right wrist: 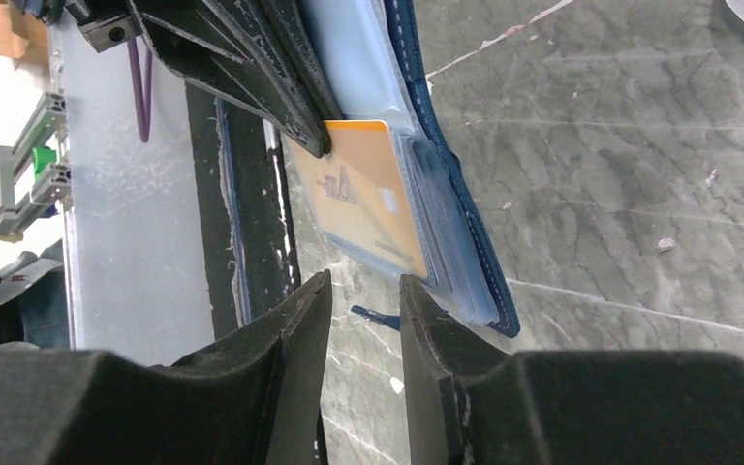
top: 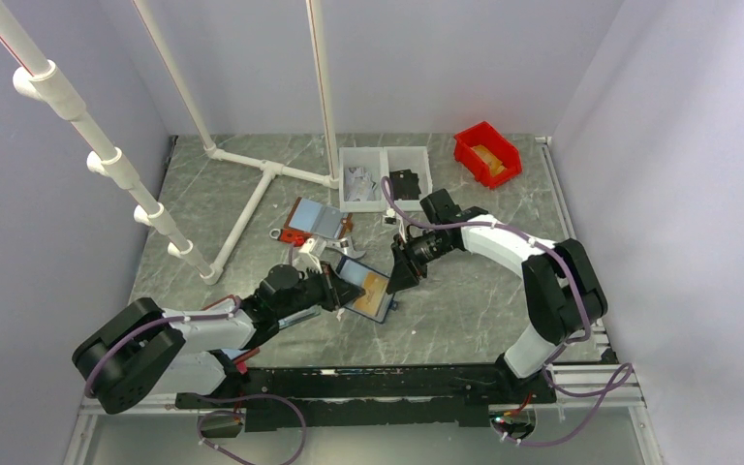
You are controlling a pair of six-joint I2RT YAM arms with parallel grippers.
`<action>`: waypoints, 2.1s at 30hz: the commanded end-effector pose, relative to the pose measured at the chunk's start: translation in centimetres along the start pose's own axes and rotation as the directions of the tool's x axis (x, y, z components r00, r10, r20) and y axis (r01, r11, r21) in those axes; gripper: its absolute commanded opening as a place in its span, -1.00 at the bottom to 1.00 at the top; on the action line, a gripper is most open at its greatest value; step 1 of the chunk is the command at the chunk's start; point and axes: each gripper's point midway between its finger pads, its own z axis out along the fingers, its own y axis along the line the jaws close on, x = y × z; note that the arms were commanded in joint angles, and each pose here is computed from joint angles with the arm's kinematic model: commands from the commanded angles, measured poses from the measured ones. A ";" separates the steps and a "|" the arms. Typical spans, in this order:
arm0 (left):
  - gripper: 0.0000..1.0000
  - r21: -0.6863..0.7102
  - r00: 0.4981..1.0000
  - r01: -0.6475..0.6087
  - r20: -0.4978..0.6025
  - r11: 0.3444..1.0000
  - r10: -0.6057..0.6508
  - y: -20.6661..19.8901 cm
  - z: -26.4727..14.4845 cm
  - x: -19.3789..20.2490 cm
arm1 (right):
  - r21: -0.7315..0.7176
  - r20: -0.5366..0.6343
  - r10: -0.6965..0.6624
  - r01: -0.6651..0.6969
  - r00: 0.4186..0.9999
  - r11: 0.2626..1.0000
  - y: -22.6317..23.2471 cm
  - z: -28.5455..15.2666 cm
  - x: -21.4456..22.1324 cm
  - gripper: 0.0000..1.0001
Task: Take the credit cards out of the card holder
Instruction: Remove the credit card from the card holder.
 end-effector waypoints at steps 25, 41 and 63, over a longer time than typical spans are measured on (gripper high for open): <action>-1.00 0.192 0.991 -0.063 0.126 0.979 0.039 -4.8 -0.5 -3.2 | -0.092 0.070 0.027 -0.021 0.997 0.996 1.1 -0.7 -2.0 -0.26; -1.00 0.283 0.996 -0.064 0.074 0.957 0.045 -6.2 0.5 -2.5 | -0.141 0.110 0.068 -0.052 0.992 0.989 1.6 -1.5 -2.6 -0.24; -0.91 0.265 0.998 -0.008 0.056 0.964 -0.006 -5.5 1.2 -2.1 | -0.120 0.111 0.060 -0.046 0.992 0.992 1.3 -1.7 -2.6 -0.85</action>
